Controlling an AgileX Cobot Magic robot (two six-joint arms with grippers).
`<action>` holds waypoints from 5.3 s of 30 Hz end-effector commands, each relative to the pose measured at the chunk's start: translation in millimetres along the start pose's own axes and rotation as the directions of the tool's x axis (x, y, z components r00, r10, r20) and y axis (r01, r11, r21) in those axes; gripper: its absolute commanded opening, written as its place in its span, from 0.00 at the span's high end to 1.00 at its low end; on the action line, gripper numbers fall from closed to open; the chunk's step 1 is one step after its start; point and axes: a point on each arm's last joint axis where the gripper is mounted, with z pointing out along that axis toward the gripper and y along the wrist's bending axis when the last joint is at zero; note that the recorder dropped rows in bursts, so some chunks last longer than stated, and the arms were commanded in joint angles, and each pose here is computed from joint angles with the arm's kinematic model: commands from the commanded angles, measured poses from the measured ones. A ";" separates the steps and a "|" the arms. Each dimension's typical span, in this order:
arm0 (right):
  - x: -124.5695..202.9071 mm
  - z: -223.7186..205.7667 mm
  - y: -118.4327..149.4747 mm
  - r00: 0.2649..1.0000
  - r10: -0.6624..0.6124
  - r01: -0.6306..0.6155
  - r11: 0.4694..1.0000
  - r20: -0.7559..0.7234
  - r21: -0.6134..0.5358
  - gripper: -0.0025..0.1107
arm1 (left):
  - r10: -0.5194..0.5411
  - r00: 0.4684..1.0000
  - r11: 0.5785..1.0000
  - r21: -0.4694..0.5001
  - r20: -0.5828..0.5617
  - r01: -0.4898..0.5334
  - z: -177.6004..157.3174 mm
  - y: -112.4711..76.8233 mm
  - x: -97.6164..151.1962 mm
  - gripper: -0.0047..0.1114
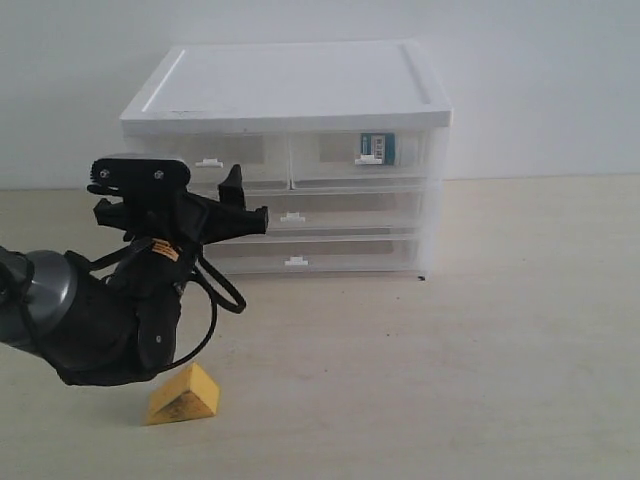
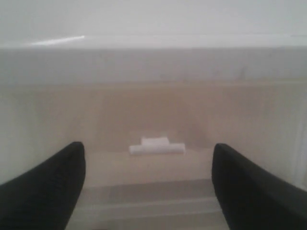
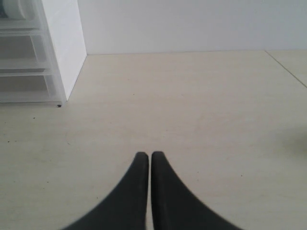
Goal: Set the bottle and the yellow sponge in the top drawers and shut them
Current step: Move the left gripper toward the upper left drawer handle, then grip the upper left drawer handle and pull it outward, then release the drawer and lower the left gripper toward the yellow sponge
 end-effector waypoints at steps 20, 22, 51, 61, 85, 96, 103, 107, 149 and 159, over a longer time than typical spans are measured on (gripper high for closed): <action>0.5 0.1 -0.1 1.000 0.002 -0.002 1.000 0.007 0.002 0.98 | -0.011 0.999 1.000 0.003 0.039 0.011 1.7 1.9 -11.3 0.37; 0.5 0.1 -0.1 1.000 0.002 -0.002 1.000 0.007 0.002 0.98 | -0.014 0.999 1.000 0.003 0.044 0.013 1.7 2.0 -13.4 0.37; 0.5 0.1 -0.1 1.000 0.002 -0.002 1.000 0.007 0.002 0.98 | -0.012 1.000 1.000 -0.017 0.016 0.012 13.2 8.8 -9.6 0.92; 0.5 0.1 -0.1 1.000 0.002 -0.002 1.000 0.007 0.002 0.98 | -0.027 1.000 1.000 0.005 0.011 0.027 -23.3 4.6 -28.9 0.92; 0.5 0.1 -0.1 1.000 0.002 -0.002 1.000 0.007 0.002 0.98 | -0.011 0.996 0.999 0.040 -0.091 0.015 -105.2 -11.8 -28.5 0.92; 0.5 0.1 -0.1 1.000 0.002 -0.002 1.000 0.007 0.002 0.98 | -0.012 0.976 1.000 0.026 -0.218 0.018 -107.3 -10.2 -19.8 0.34; 0.3 0.1 -0.1 1.000 0.002 -0.002 1.000 0.009 0.002 0.98 | 0.094 0.900 0.982 0.188 -0.426 -0.013 -121.6 -15.2 -33.7 0.30; 0.3 0.1 -0.1 1.000 0.002 -0.002 1.000 0.009 0.002 0.98 | 0.168 0.869 0.952 0.306 -0.465 -0.020 -133.0 -16.7 -50.4 0.30; 0.5 0.1 -0.1 1.000 0.002 -0.002 1.000 0.007 0.002 0.98 | 0.852 0.419 0.421 0.886 -0.313 -0.193 -138.8 45.9 -91.6 0.42; 0.5 0.1 -0.1 1.000 0.002 -0.002 1.000 0.007 0.002 0.98 | 0.902 0.336 0.327 0.938 -0.272 -0.118 -111.0 34.3 -56.0 0.42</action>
